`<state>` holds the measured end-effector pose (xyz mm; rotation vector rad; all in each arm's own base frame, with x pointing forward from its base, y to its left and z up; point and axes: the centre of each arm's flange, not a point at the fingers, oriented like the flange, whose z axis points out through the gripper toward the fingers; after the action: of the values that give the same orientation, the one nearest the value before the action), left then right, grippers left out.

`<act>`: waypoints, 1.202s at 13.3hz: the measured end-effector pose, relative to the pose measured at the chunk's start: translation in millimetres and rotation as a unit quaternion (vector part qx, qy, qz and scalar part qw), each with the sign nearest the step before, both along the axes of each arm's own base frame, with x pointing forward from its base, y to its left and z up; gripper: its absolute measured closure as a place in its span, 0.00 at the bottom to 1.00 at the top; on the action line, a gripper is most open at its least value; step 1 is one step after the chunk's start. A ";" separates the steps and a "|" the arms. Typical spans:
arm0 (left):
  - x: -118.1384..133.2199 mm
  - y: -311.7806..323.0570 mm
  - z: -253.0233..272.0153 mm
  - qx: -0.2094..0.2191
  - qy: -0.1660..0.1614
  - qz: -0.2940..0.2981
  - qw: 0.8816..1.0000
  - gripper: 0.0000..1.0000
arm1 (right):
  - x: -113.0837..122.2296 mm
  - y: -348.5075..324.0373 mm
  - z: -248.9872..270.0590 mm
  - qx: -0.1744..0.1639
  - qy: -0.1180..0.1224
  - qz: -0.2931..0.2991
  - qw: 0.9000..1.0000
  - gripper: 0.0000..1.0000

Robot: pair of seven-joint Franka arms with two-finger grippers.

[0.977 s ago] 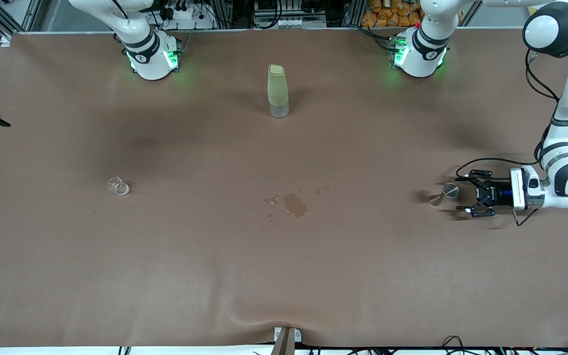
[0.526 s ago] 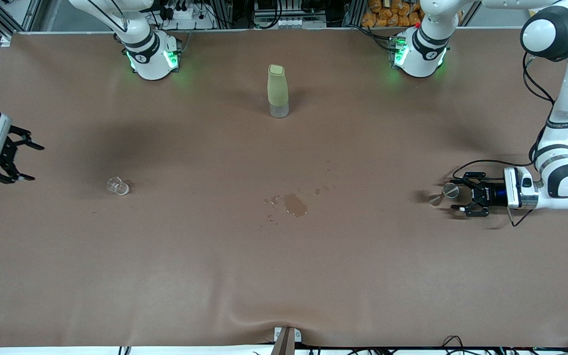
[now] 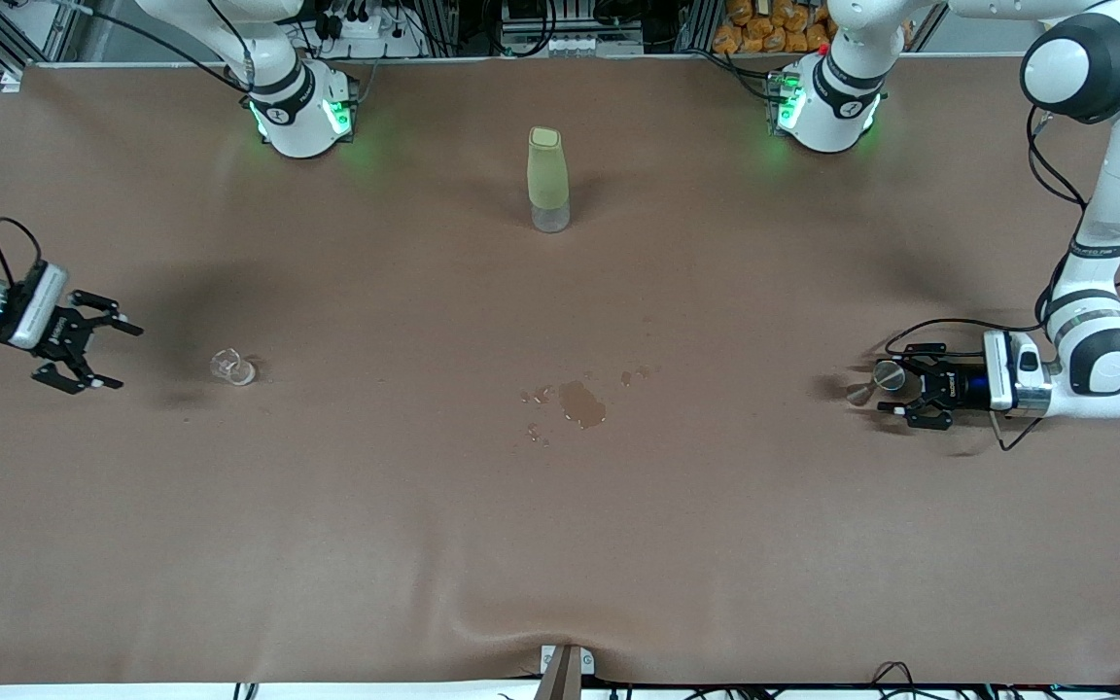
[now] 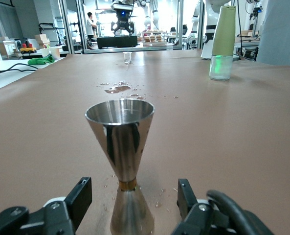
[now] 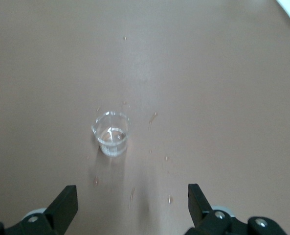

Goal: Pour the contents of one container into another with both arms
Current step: 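Grasp the jigger with the left gripper while the right gripper reaches the beaker, then grasp the glass beaker with the right gripper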

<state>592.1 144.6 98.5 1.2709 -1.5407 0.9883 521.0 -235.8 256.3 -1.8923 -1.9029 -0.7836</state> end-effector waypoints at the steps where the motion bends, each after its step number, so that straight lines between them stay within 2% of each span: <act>1: 0.7 -2.6 -0.1 0.000 0.000 -0.002 1.000 0.23 | -1.8 1.9 -13.4 0.022 -0.006 0.002 1.000 0.00; 2: 1.1 -3.9 -0.2 0.001 -0.001 -0.003 1.000 0.23 | -4.0 3.1 -26.8 0.043 -0.014 0.003 0.999 0.00; 4: 0.5 -5.4 -2.8 -0.002 -0.007 -0.006 1.000 0.27 | -8.6 5.9 -51.8 0.084 -0.011 -0.011 0.996 0.00; 6: -1.2 -7.9 -8.3 -0.005 -0.010 -0.010 1.000 0.40 | -13.9 7.5 -74.3 0.115 -0.004 -0.022 0.993 0.00; 10: -1.3 -11.1 -10.9 -0.007 -0.010 -0.012 1.000 0.44 | -25.2 5.5 -107.0 0.166 0.007 -0.036 0.985 0.00; 16: 0.9 -10.3 -9.3 -0.012 -0.013 -0.002 1.000 0.51 | -42.2 -1.7 -133.1 0.241 -0.003 -0.057 0.969 0.00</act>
<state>593.0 134.3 89.2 1.2416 -1.5454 1.0213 478.8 -237.5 123.2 -1.6962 -1.4412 -1.1637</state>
